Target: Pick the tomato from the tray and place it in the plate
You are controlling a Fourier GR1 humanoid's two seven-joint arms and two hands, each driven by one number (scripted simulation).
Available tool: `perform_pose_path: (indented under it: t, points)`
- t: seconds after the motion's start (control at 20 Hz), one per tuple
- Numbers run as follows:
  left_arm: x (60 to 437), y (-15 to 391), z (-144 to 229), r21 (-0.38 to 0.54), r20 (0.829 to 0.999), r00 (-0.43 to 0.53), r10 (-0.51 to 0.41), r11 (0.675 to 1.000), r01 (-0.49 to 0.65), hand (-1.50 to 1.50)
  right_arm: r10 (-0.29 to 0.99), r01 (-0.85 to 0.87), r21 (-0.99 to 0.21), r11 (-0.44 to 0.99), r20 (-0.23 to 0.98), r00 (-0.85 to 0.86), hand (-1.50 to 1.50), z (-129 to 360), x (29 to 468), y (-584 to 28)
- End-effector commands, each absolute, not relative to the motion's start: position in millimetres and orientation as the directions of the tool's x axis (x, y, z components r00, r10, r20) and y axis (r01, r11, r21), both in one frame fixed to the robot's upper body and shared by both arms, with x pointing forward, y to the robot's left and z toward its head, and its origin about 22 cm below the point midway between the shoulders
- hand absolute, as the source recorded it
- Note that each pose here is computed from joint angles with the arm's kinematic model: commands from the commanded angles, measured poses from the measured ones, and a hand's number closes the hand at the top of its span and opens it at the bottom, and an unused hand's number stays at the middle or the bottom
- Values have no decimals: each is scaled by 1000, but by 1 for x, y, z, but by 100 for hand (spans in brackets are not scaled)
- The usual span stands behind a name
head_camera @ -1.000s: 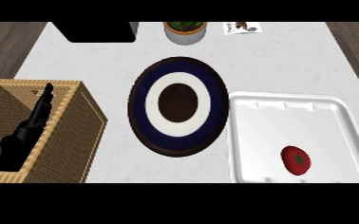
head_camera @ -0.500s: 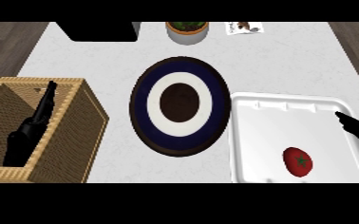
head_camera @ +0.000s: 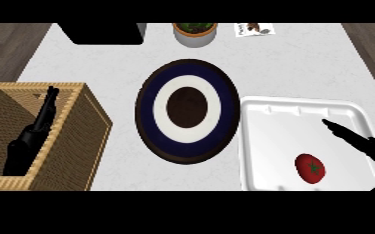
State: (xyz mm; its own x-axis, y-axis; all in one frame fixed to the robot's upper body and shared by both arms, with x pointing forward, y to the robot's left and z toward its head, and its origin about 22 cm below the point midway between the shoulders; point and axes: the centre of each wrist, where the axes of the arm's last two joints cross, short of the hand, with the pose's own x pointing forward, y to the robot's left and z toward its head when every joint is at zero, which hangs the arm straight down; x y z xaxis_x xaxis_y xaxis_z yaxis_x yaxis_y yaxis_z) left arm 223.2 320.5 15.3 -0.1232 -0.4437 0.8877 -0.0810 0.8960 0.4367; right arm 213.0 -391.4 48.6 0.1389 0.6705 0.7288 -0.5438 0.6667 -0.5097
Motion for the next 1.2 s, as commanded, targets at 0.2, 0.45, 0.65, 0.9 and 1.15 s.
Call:
perform_pose_path:
  t: [0.2,0.45,0.65,0.9,1.15]
  points:
    - [207,332,-8,474,880,50,-472,875,-93,0,672,-615,-474,631,730,127,-150,23,225,-375]
    - [210,338,-7,459,888,33,-458,883,-94,0,712,-644,-479,597,686,150,-150,-9,224,-367]
    - [211,335,-19,471,882,46,-468,877,-95,0,703,-640,-480,600,698,136,-150,-10,231,-358]
    - [210,324,-17,455,890,46,-453,885,-97,0,706,-642,-484,595,696,131,-150,-20,238,-362]
    - [222,319,-1,468,884,47,-466,878,-102,0,634,-612,-452,649,767,105,150,-39,234,-357]
